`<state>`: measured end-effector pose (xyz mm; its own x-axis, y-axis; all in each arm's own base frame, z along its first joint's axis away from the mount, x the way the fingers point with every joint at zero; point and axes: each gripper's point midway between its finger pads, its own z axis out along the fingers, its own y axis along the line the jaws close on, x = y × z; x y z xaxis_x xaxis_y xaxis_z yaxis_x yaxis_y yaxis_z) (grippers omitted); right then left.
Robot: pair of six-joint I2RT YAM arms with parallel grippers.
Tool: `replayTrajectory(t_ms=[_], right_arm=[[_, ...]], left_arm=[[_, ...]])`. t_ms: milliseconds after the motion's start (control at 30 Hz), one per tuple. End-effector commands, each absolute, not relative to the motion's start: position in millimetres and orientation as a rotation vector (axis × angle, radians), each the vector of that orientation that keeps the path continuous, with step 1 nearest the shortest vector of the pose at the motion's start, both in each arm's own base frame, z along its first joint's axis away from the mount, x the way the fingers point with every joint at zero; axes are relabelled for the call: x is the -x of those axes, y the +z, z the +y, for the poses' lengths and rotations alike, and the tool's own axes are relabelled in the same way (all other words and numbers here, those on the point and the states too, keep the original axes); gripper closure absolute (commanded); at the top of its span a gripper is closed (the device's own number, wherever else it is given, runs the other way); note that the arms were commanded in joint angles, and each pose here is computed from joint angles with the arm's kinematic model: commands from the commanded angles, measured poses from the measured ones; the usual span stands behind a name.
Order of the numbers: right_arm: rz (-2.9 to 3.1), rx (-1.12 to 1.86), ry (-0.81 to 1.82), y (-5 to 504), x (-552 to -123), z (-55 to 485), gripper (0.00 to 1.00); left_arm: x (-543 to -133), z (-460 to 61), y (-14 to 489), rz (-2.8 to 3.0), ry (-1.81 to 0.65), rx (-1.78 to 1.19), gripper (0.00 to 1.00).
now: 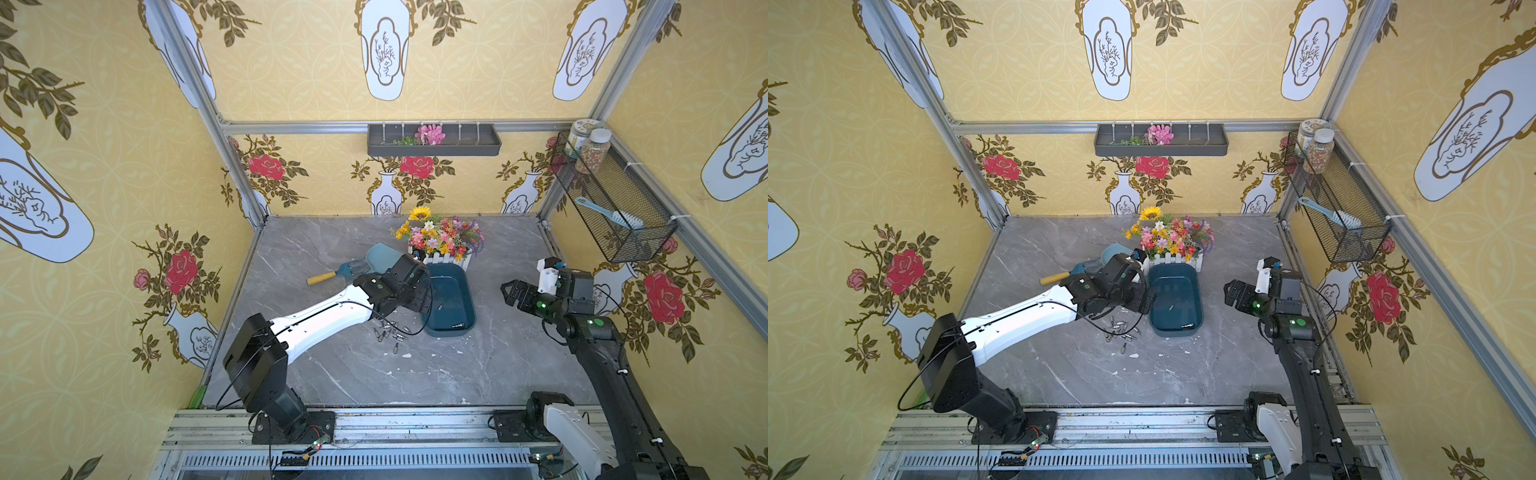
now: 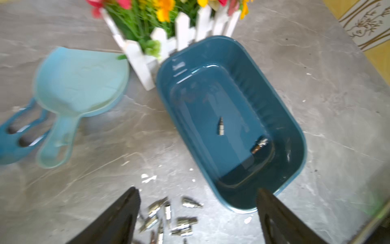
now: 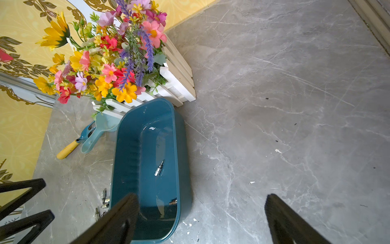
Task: Put the bit on the desktop into the storage box
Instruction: Pick up the screwdriver bit from the center of the board.
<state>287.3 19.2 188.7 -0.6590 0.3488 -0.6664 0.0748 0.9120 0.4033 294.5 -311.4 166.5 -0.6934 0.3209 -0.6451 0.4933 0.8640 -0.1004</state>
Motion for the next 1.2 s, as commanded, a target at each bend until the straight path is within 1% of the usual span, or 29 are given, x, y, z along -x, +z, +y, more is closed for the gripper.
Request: replayTrajectory(t_ms=[0, 133, 467, 667, 833, 1033, 1167], right_arm=[[2.264, -0.274, 0.444, 192, -290, 21, 0.03], [2.272, -0.255, 0.480, 193, -291, 26, 0.03], [2.294, -0.236, 0.526, 194, -290, 33, 0.03], [2.343, -0.190, 0.564, 196, -290, 46, 0.03], [2.407, -0.054, 0.539, 196, -291, 76, 0.01], [2.439, 0.157, 0.508, 214, -302, 133, 0.08], [2.472, 0.339, 0.426, 219, -305, 175, 0.13]], left_arm=[[-301, -287, 175, 2.342, -0.296, -0.460, 0.00], [-302, -258, 181, 2.319, -0.308, -0.325, 0.00], [-302, -192, 195, 2.186, -0.492, 0.040, 0.00], [-302, -156, 192, 2.107, -0.591, 0.254, 0.00], [-303, -127, 184, 2.039, -0.663, 0.453, 0.00], [-307, -98, 176, 1.962, -0.767, 0.679, 0.00], [-310, -91, 172, 1.948, -0.780, 0.730, 0.00]])
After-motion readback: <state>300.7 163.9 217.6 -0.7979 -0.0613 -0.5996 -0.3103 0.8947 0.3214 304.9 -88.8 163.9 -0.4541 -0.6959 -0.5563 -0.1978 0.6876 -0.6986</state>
